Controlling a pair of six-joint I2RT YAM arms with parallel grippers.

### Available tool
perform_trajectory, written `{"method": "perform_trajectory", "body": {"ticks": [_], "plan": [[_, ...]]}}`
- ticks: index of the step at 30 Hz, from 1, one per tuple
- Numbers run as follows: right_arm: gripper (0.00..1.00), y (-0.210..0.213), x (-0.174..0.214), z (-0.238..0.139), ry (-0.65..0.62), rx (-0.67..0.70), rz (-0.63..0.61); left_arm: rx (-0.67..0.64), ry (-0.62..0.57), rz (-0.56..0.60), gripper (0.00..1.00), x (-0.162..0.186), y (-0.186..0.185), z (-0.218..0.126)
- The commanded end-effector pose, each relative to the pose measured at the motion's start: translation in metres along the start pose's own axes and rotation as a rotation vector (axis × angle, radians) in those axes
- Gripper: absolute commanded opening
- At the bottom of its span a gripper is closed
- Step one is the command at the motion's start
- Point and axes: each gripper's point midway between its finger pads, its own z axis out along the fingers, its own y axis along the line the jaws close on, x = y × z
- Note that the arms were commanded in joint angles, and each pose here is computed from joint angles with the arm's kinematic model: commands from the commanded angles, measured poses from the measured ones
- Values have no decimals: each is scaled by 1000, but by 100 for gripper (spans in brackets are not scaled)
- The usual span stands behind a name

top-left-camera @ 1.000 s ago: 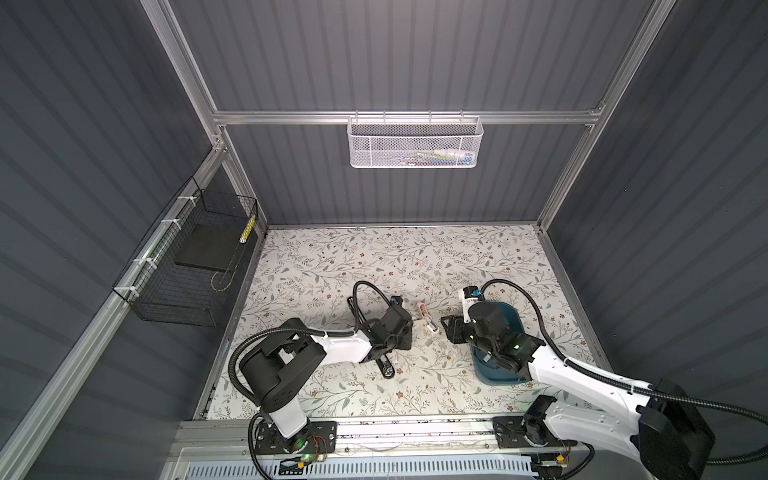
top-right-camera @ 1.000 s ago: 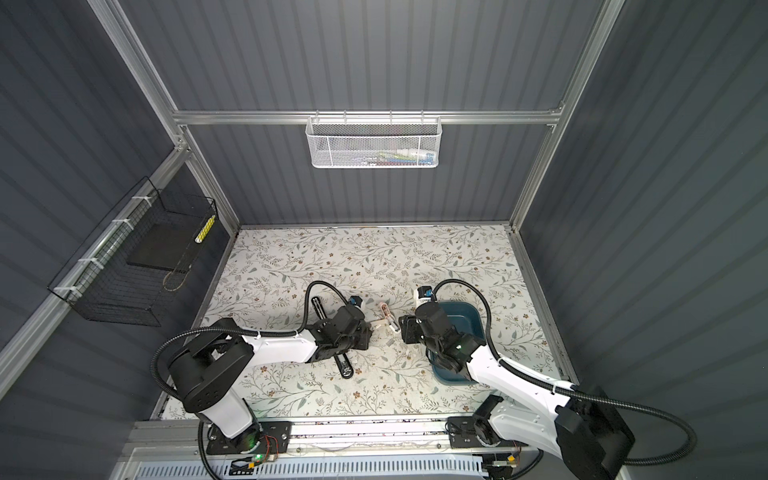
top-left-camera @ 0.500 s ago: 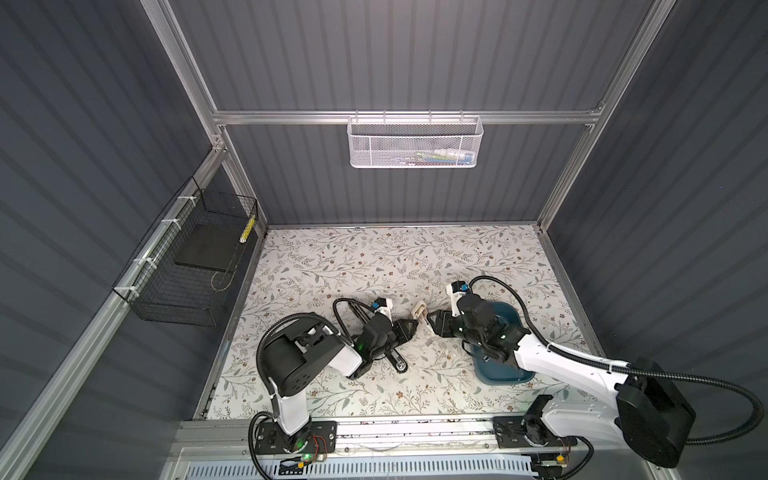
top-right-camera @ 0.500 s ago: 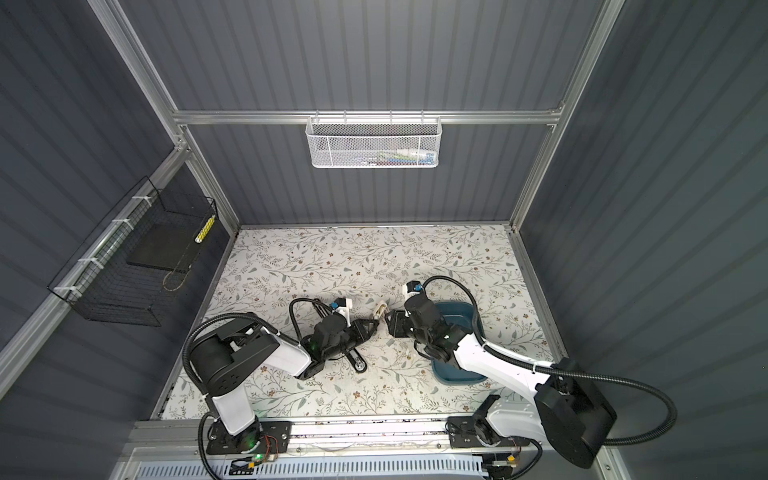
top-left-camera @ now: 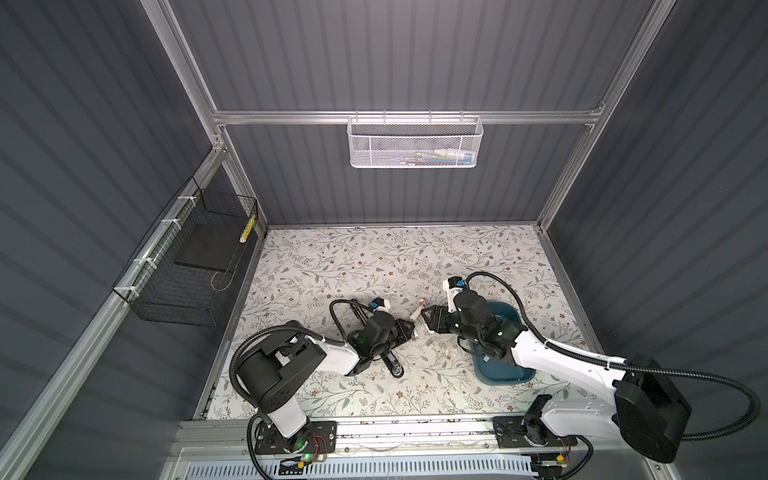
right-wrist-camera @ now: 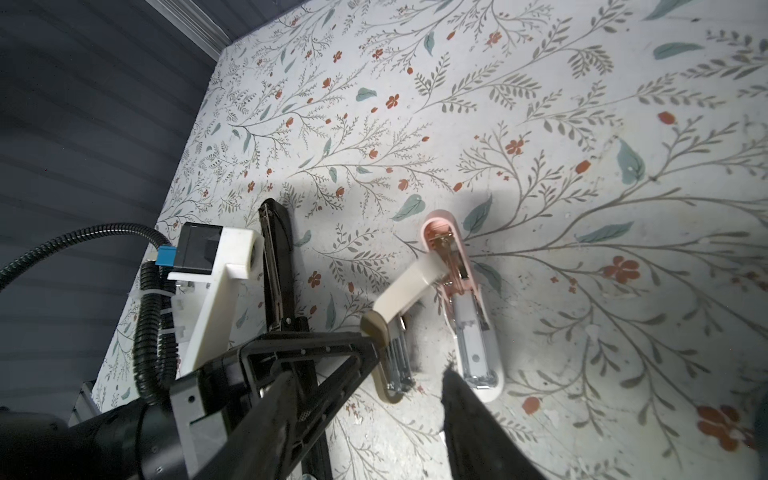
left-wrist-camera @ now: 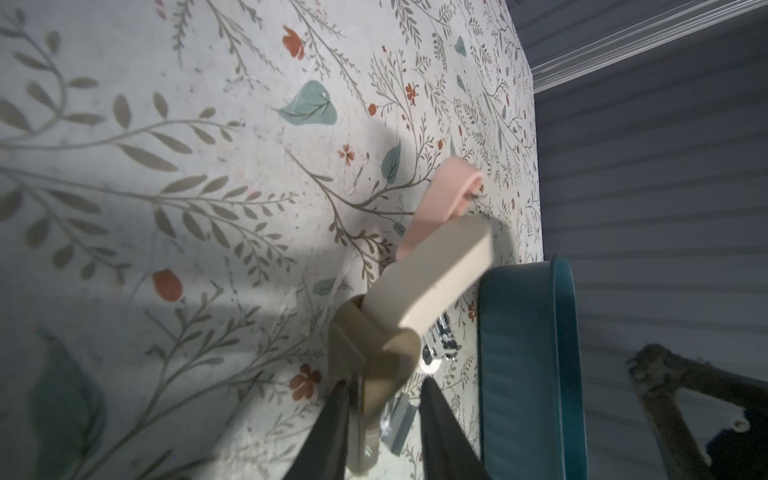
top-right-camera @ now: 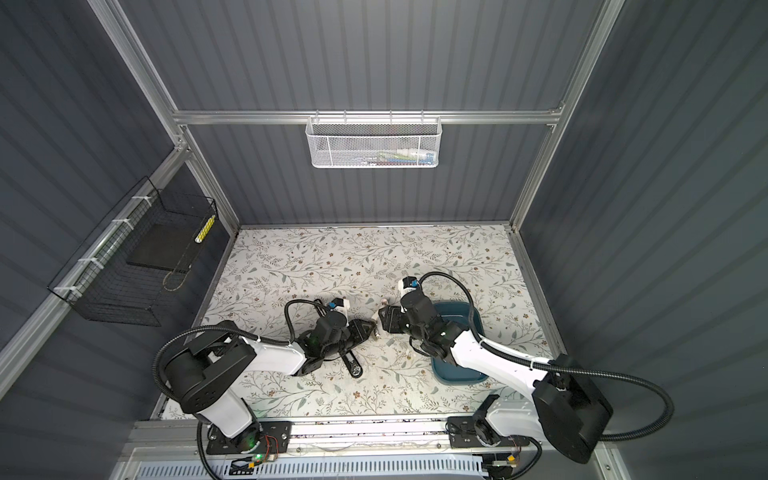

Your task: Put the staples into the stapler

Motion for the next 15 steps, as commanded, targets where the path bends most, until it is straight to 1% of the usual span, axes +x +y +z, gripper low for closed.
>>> {"method": "perform_trajectory", "body": {"ticks": [1,4,7,9,12,15], "plan": [[60,14,-19,-12,-56,-33,-5,-63,-9,63,31,-7,-3,-11],[61,17,-21,-16,-60,-46,-9,-65,-32,74,31,-13,-7,-25],[61,16,-18,-14,-51,-41,-13,-94,-45,76,30,-14,-1,-36],[61,13,-16,-12,-47,-28,-12,-123,-35,80,31,-12,7,-38],[60,10,-11,-8,-29,-16,-13,-154,-24,114,32,-13,8,-38],[59,2,-5,-4,-10,23,-22,-184,2,179,39,-15,1,-37]]}}
